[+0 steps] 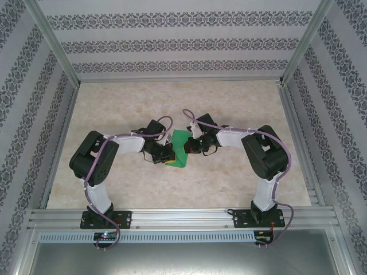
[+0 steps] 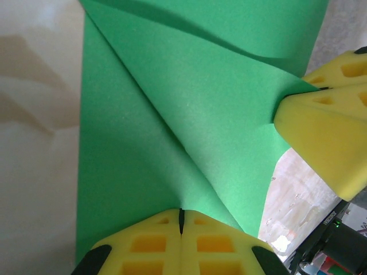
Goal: Fold a paper plane with a square sheet of paper (pick it up from the middle)
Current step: Fold the triangle a second time at the center of the table.
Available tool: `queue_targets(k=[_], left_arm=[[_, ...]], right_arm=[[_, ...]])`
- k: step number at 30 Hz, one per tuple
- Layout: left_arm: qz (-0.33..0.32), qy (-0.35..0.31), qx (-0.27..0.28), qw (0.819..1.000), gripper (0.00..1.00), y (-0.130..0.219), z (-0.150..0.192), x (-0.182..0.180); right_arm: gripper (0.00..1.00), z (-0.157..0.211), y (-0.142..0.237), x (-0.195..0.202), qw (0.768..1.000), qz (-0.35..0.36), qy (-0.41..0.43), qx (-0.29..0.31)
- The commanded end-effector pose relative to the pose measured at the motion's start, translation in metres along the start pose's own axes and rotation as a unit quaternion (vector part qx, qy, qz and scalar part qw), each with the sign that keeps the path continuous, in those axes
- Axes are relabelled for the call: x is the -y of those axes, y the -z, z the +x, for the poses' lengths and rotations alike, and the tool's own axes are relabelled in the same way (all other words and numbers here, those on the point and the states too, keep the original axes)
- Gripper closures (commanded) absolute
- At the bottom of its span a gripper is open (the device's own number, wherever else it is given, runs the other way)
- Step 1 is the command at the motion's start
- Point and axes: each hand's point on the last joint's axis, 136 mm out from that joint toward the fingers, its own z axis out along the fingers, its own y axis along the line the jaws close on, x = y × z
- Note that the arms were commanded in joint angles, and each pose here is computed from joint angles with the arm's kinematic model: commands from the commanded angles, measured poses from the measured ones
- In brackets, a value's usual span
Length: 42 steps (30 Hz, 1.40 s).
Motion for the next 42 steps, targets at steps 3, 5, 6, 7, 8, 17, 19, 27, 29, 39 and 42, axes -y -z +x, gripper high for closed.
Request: queue_targets(k=[3,5,6,7,8,17,19,27,29,39,42], left_arm=[[-0.024,0.003,-0.008,1.0,0.94,-0.004,0.003,-0.009],[-0.021,-0.002,-0.005,1.0,0.94,-0.003,0.002,-0.006],[-0.019,-0.003,-0.003,1.0,0.94,-0.002,0.001,-0.005],[-0.019,-0.003,-0.004,1.0,0.94,-0.003,0.002,-0.005],[-0.019,-0.002,-0.005,1.0,0.94,-0.003,0.002,-0.005],[0.018,-0.023,0.015,0.999,0.93,0.007,-0.006,0.016],[0.042,-0.034,0.032,0.998,0.93,0.013,-0.011,0.03],[0.117,-0.024,0.044,0.992,0.93,0.009,-0.012,0.051],[0.114,-0.021,0.036,0.993,0.94,0.003,-0.009,0.049],[0.093,-0.009,0.014,0.996,0.95,-0.016,0.0,0.035],[0.087,-0.005,0.011,0.996,0.95,-0.02,0.001,0.03]], right_arm=[[0.97,-0.006,-0.003,0.012,1.0,0.024,0.003,0.001],[0.97,-0.005,-0.004,0.014,1.0,0.028,0.002,-0.002],[0.97,-0.005,-0.004,0.015,1.0,0.032,0.002,-0.002],[0.97,-0.005,-0.005,0.016,0.999,0.034,0.002,-0.003],[0.97,-0.004,-0.005,0.018,0.999,0.036,0.001,-0.003],[0.97,0.0,-0.008,0.023,0.999,0.045,-0.002,-0.013],[0.97,0.002,-0.008,0.025,0.999,0.048,-0.004,-0.016],[0.97,0.004,-0.011,0.028,0.998,0.051,-0.007,-0.022],[0.97,0.004,-0.011,0.028,0.998,0.05,-0.007,-0.023],[0.98,0.007,-0.014,0.031,0.998,0.052,-0.013,-0.029],[0.97,0.007,-0.014,0.031,0.998,0.052,-0.012,-0.03]])
